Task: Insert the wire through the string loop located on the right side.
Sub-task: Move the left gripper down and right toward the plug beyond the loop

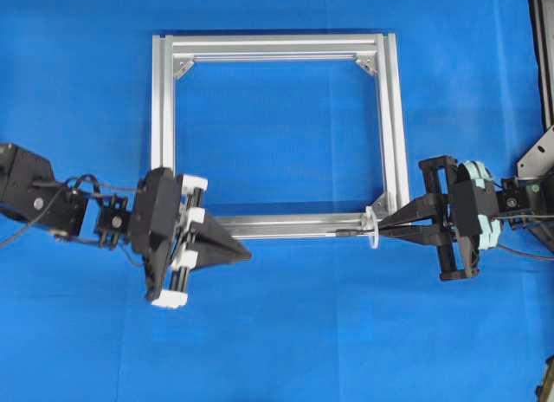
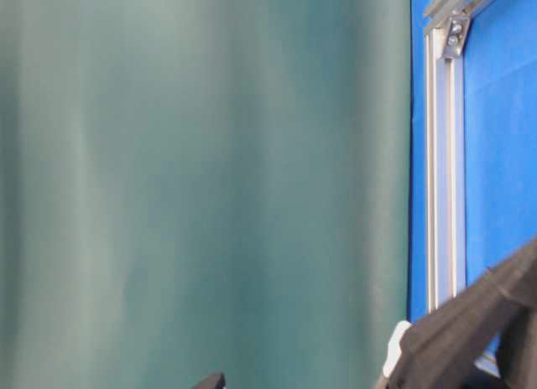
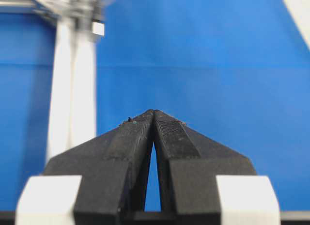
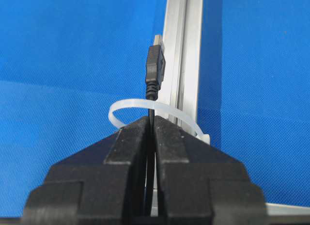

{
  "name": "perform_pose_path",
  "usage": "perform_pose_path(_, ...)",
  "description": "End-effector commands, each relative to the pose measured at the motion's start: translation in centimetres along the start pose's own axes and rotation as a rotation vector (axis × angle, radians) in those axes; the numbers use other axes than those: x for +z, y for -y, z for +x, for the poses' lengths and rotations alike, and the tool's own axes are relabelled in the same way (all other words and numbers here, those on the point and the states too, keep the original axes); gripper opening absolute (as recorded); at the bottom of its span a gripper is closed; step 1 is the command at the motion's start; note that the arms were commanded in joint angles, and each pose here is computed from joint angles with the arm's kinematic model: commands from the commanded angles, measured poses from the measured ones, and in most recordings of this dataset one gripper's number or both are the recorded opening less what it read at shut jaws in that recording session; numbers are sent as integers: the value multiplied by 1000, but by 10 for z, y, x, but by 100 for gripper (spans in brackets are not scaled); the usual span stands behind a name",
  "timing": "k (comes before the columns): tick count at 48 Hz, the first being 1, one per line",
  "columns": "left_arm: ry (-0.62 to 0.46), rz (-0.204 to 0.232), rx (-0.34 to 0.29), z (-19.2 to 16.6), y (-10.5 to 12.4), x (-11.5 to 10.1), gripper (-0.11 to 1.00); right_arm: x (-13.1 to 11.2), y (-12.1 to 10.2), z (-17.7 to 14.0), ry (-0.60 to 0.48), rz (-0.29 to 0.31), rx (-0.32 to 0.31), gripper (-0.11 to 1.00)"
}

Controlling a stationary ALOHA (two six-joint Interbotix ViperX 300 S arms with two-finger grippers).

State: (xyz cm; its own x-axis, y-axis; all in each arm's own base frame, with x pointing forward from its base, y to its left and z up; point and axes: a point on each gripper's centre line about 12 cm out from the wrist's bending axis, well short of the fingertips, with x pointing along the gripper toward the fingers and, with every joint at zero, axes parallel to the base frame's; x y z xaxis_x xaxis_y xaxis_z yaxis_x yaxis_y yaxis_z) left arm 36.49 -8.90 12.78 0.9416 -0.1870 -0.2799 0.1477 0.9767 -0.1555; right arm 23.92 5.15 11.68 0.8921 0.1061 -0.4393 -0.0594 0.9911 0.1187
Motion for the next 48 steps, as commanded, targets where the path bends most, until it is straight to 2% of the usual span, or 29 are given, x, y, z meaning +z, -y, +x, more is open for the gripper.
perform_pose_path(1, 44, 4, -19, -3, 6, 14, 0, 7, -1, 2, 27, 5, 2, -3)
perform_pose_path(13, 55, 1, -7, 1, 2, 19, 0, 8, -2, 2, 28, 3, 4, -3)
perform_pose_path(22, 86, 6, 4, 13, -2, 31, 0, 8, -2, 2, 28, 5, 4, -3)
perform_pose_path(34, 53, -1, 40, 50, -14, 55, 0, 8, -1, 2, 27, 4, 3, -3)
perform_pose_path(44, 16, 33, 71, 84, -27, 74, 0, 8, -1, 2, 29, 4, 3, -3)
perform_pose_path(48, 13, 28, 83, 94, -33, 80, 0, 8, -1, 2, 29, 7, 2, -3)
